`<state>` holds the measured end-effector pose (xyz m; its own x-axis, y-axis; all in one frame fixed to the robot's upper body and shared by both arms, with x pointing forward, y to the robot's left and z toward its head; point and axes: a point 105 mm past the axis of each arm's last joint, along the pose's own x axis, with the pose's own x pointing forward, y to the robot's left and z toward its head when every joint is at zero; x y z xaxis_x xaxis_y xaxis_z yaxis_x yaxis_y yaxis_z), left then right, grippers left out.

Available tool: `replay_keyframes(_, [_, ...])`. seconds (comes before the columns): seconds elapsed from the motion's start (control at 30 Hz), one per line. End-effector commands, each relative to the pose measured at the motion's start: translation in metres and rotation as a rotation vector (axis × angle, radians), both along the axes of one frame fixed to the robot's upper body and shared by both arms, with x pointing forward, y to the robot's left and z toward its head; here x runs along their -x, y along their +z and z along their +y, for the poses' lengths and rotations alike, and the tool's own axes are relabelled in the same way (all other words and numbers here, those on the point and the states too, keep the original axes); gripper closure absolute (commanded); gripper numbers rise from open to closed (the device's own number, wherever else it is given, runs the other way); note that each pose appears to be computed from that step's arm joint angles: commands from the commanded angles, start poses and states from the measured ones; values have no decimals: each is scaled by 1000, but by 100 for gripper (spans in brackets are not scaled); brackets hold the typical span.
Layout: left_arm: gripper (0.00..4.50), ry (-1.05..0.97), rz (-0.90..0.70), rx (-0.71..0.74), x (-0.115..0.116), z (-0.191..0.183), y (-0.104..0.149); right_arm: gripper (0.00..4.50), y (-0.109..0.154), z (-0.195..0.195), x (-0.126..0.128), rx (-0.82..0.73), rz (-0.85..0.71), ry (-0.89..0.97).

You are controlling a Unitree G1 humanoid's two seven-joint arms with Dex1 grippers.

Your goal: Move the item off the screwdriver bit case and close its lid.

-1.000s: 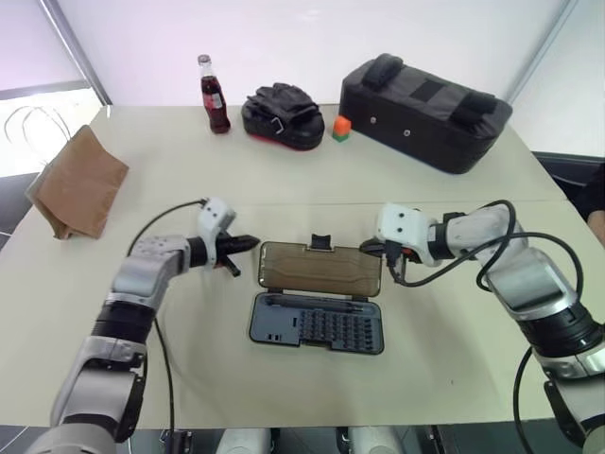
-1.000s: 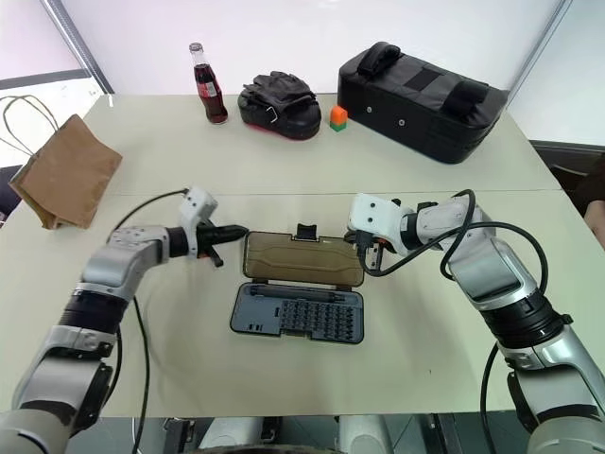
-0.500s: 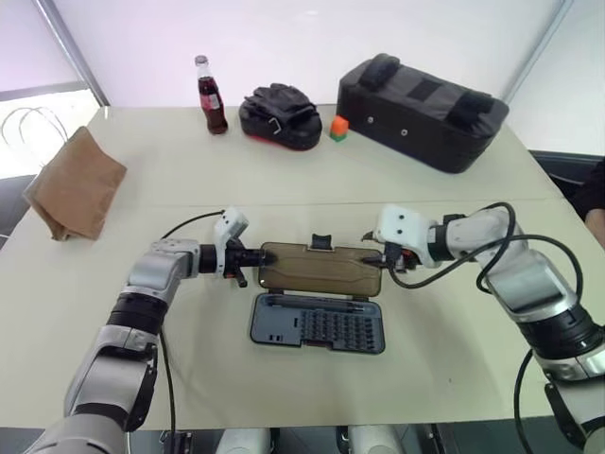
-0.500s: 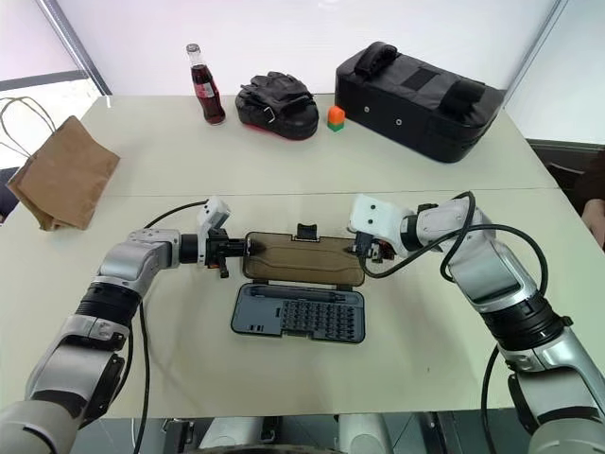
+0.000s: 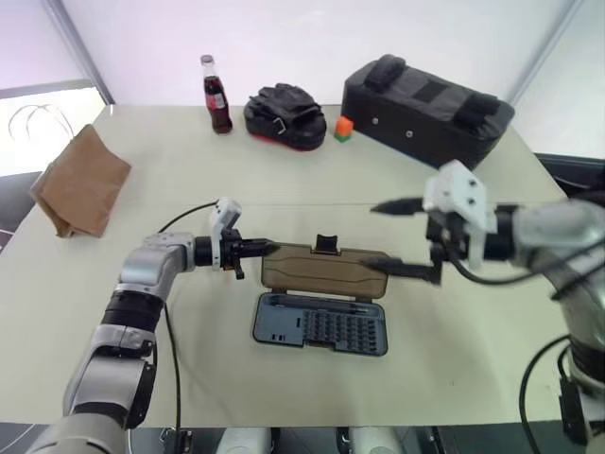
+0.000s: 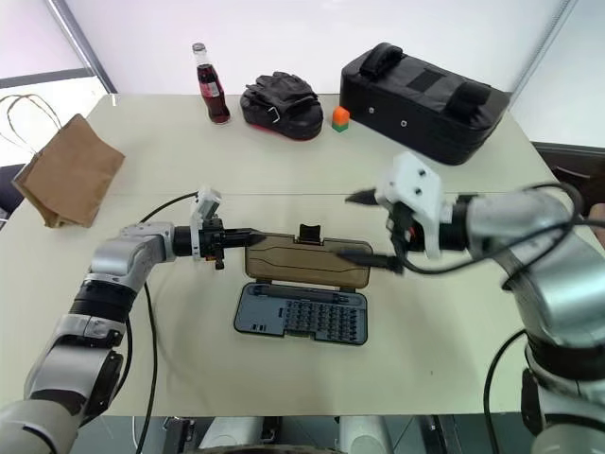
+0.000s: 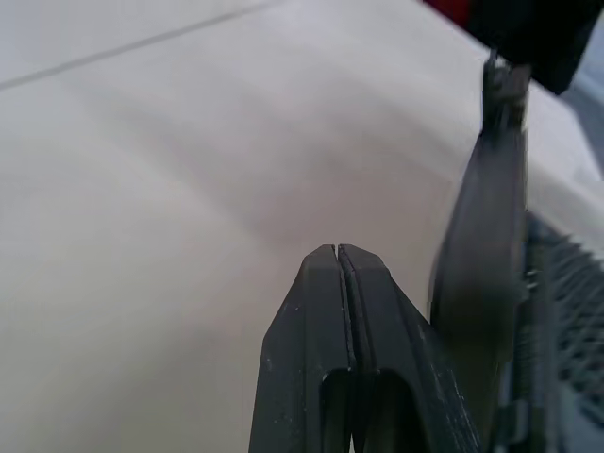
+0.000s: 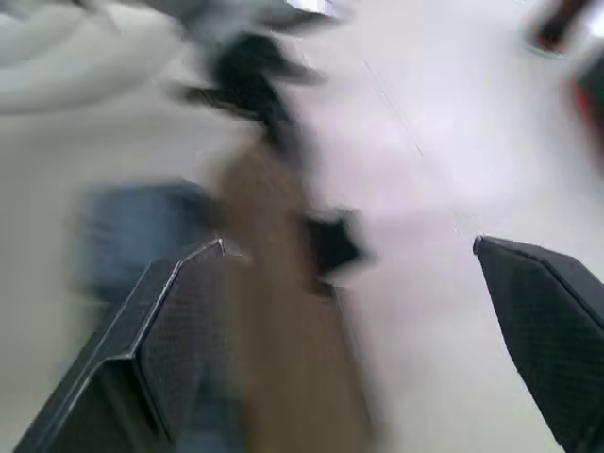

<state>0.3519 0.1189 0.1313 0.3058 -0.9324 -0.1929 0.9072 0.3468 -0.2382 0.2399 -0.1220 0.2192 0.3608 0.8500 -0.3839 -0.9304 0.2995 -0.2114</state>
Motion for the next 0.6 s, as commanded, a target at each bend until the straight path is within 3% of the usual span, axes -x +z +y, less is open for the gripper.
replay_keyframes(0.03, [450, -102, -66, 35, 8, -9, 33, 7, -4, 2, 23, 4, 52, 29])
replay_keyframes(0.33, [450, -470, 13, -80, 65, -19, 34, 7, -6, -8, 25, -6, 72, -78])
replay_keyframes(0.4, [450, -543, 45, -109, 79, -21, 28, 7, -5, -11, 24, -7, 70, -96])
replay_keyframes(0.5, [450, -690, 83, -265, 107, -13, 2, 7, -5, -13, 25, 6, 68, -104])
replay_keyframes(0.6, [450, -763, 96, -309, 118, -11, -6, 7, -6, -15, 27, 25, 70, -111])
